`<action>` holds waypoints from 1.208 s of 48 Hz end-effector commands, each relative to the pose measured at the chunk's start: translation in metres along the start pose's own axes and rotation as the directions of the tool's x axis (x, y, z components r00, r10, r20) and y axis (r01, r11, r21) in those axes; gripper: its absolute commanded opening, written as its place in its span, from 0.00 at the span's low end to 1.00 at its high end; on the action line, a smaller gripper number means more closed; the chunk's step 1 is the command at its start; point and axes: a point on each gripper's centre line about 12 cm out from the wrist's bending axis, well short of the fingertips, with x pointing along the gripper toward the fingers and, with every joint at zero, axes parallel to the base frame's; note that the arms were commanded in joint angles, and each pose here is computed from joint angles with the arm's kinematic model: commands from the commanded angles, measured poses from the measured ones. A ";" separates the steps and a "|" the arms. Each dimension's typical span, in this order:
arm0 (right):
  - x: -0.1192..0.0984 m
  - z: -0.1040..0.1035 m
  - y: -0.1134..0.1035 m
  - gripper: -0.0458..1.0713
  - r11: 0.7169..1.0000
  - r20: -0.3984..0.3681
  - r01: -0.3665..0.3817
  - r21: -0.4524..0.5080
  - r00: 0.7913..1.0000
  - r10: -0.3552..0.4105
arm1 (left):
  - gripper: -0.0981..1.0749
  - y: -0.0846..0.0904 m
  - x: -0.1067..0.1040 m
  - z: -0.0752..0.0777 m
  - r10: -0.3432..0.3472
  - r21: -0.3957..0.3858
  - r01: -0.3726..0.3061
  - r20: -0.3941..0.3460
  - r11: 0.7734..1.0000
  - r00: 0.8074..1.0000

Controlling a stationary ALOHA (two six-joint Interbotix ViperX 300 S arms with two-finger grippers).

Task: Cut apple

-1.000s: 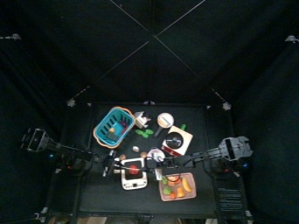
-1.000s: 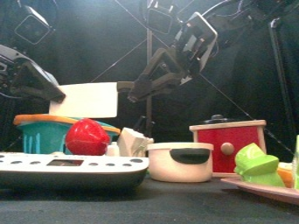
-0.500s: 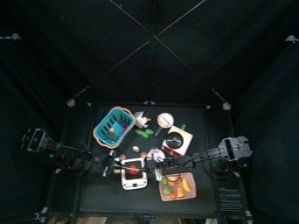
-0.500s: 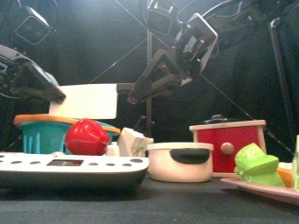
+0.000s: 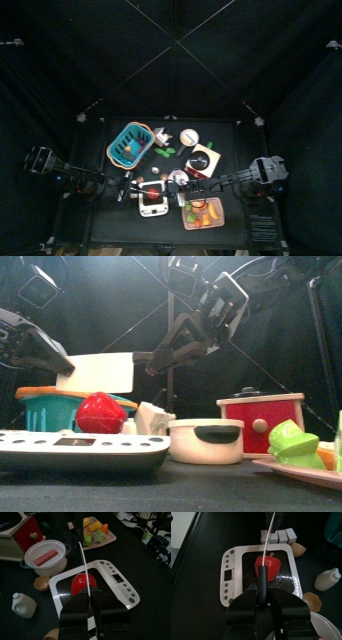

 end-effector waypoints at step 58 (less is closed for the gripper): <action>-0.024 0.048 -0.021 0.45 0.997 0.139 0.048 -0.061 0.990 -0.039 | 0.40 0.009 0.000 0.033 0.027 0.018 -0.029 0.110 0.999 0.994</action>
